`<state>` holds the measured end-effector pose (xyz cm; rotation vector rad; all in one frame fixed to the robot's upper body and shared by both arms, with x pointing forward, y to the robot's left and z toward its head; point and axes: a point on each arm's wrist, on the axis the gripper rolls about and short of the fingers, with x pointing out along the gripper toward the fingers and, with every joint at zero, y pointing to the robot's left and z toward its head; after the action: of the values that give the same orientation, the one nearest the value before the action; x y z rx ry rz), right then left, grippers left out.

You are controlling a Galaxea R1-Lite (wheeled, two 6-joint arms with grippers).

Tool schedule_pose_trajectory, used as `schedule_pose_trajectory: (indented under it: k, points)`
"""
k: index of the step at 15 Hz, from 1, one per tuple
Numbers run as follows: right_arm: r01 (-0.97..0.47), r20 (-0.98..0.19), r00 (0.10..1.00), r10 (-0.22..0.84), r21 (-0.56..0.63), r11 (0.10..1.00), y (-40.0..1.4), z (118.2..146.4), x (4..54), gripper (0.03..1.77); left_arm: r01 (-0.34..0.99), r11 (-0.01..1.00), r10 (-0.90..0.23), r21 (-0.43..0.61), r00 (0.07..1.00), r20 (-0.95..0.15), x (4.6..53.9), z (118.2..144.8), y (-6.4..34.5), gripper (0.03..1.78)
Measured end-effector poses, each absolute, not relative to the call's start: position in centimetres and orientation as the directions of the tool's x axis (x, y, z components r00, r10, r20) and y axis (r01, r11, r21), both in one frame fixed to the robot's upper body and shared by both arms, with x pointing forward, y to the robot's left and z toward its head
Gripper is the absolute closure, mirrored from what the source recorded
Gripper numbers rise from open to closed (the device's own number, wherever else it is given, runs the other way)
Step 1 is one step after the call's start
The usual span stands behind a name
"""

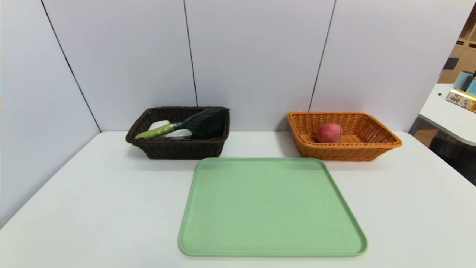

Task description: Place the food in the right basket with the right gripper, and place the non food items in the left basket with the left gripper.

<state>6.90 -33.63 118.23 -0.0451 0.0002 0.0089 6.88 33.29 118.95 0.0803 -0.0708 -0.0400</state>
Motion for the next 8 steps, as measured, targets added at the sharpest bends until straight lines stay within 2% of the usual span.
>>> schedule_pose_trajectory:
  k: [8]
  points:
    - [-0.009, 0.004, 1.0, 0.009, -0.034, 0.999, -33.63, 118.27, 6.9, 0.1, 0.036, 0.996, -0.041, 0.079, 0.997, 0.069, 6.88, 118.95, 33.29, 0.12]
